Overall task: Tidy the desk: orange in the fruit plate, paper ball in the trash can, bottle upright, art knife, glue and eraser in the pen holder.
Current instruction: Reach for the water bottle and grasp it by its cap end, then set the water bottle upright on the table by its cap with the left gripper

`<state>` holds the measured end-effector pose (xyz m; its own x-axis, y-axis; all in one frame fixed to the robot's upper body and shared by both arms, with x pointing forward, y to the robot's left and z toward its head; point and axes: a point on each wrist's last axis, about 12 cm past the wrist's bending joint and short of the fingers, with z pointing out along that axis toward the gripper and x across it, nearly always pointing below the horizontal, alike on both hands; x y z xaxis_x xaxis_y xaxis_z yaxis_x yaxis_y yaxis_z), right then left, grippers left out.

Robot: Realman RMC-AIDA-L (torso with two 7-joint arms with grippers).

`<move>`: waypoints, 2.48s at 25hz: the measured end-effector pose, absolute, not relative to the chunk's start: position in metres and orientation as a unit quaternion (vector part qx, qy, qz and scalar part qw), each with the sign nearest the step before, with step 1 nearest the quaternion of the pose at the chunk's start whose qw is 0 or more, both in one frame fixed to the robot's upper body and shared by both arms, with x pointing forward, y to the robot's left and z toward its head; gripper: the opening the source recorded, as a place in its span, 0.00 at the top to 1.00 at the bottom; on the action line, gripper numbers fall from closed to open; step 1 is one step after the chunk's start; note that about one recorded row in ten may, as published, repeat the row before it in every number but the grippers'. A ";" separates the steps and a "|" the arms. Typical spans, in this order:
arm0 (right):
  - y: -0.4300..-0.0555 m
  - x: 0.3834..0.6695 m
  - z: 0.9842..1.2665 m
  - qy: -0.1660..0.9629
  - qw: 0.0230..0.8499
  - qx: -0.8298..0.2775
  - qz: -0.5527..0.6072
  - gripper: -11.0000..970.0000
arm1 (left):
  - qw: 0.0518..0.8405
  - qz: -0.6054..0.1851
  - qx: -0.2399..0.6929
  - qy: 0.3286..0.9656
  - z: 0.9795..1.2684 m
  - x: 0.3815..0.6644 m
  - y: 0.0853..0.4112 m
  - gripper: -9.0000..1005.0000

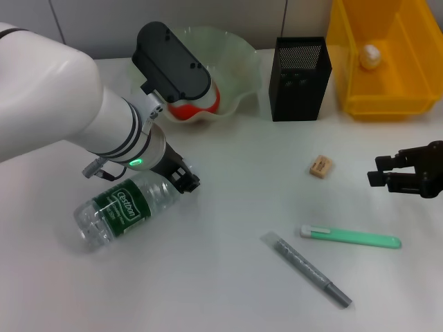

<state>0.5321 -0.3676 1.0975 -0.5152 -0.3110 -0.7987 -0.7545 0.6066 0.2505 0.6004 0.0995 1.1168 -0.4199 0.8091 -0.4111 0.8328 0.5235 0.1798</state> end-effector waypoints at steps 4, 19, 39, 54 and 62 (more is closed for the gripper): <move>-0.367 0.532 1.097 0.817 0.369 -0.326 0.301 0.57 | 0.228 -0.026 0.488 0.842 1.117 0.600 0.099 0.55; -0.367 0.532 1.097 0.817 0.369 -0.326 0.302 0.57 | 0.220 -0.028 0.498 0.838 1.119 0.595 0.096 0.54; -0.365 0.532 1.096 0.815 0.373 -0.322 0.304 0.57 | 0.246 -0.008 0.506 0.827 1.141 0.582 0.104 0.55; -0.363 0.535 1.099 0.813 0.377 -0.325 0.304 0.57 | 0.260 0.012 0.495 0.829 1.165 0.578 0.118 0.55; -0.362 0.536 1.099 0.812 0.378 -0.325 0.304 0.57 | 0.262 0.025 0.492 0.830 1.174 0.574 0.124 0.55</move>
<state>0.5360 -0.3621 1.0992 -0.5034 -0.2979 -0.8111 -0.7575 0.6036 0.2485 0.5744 0.1236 1.1736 -0.3776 0.8299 -0.4106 0.8039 0.5139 0.2995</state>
